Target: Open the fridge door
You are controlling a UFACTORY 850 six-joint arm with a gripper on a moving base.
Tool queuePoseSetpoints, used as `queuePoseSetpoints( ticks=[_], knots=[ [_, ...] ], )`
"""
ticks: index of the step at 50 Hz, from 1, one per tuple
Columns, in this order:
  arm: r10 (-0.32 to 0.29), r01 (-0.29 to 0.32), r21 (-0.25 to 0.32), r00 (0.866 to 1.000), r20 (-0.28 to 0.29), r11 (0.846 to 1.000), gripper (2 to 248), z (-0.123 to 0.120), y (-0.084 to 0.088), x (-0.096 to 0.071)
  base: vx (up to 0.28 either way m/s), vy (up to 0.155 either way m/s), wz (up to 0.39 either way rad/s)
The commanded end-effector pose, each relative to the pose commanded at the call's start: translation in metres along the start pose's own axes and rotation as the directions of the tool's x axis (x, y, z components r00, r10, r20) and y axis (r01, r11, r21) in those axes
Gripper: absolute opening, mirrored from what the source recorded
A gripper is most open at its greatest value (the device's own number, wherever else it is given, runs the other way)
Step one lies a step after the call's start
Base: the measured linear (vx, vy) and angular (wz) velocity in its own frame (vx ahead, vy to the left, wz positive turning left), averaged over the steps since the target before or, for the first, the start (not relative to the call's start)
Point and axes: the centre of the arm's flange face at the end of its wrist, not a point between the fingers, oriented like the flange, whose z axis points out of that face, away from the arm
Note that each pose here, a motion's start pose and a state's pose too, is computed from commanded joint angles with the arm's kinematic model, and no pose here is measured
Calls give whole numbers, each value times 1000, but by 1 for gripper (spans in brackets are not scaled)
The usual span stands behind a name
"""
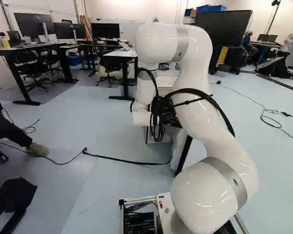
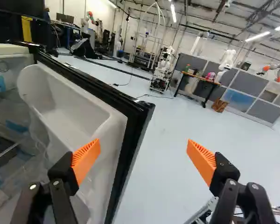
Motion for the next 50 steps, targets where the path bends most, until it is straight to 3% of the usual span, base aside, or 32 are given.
queuePoseSetpoints(
  ticks=[26, 50],
  knots=[
    [20, -23, -139, 1000, -24, 990, 247, -1, 7, 5, 0, 0, 0],
    [61, -64, -156, 998, -19, 986, 247, 0, -10, 15, 0, 0, 0]
  ],
)
